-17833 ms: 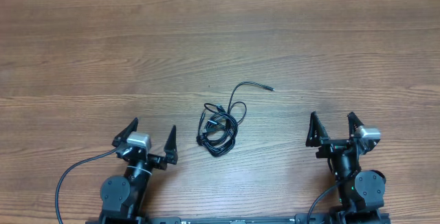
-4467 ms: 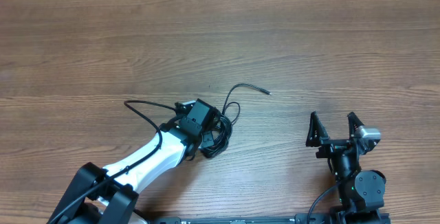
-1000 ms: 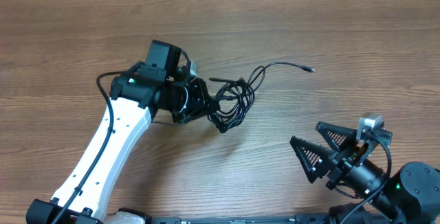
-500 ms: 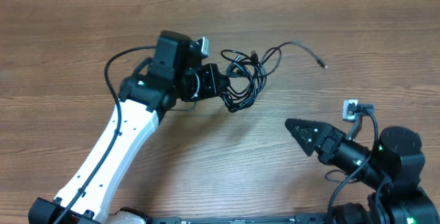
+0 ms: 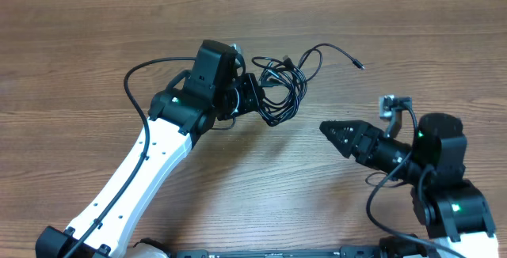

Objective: Untangle cables
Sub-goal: 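Move the right gripper toward the bundle held by the left gripper, then grasp a loop of the hanging cables with the right gripper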

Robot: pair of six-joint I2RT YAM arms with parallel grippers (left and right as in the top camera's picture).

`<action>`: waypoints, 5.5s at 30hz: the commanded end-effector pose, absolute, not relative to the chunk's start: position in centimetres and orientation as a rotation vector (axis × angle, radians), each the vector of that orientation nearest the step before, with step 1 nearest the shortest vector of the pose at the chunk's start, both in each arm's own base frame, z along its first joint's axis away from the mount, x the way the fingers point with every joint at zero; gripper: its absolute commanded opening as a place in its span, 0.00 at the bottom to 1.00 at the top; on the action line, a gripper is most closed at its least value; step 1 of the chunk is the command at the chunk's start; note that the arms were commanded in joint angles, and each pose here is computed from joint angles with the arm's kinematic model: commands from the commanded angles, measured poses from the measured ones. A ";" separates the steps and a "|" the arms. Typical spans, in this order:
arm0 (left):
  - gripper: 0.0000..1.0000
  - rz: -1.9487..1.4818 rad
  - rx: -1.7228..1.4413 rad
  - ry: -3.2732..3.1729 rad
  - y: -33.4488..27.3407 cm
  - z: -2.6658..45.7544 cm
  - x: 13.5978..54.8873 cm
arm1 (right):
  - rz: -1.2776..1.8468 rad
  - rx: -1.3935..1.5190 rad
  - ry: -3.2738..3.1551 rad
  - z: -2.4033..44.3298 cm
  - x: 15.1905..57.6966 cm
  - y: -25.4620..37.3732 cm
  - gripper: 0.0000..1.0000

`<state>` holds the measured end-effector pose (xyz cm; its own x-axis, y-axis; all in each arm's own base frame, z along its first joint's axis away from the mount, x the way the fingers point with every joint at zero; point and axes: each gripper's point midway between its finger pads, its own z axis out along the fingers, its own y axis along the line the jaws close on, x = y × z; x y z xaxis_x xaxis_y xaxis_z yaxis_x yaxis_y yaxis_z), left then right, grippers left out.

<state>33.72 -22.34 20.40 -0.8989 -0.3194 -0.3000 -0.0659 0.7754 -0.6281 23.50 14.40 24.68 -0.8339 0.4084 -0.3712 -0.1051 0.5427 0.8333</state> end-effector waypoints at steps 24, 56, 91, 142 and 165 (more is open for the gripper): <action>0.04 -0.917 -0.478 2.528 -22.2 21.7 34.3 | 1.238 -0.078 2.158 25.0 27.0 15.9 0.58; 0.04 -0.940 -0.583 2.544 -24.1 21.5 33.0 | 1.063 -0.369 2.068 24.0 28.9 20.5 0.26; 0.04 -1.022 -0.506 2.619 -23.1 21.3 32.4 | 0.985 -0.293 2.118 22.9 29.6 19.5 0.29; 0.04 -0.937 -0.886 2.585 -21.5 20.2 32.8 | 1.014 -0.032 2.104 24.0 31.3 18.6 0.62; 0.04 -1.117 -0.755 2.616 -24.1 21.6 32.0 | 1.039 -0.124 2.129 23.5 30.3 19.2 0.17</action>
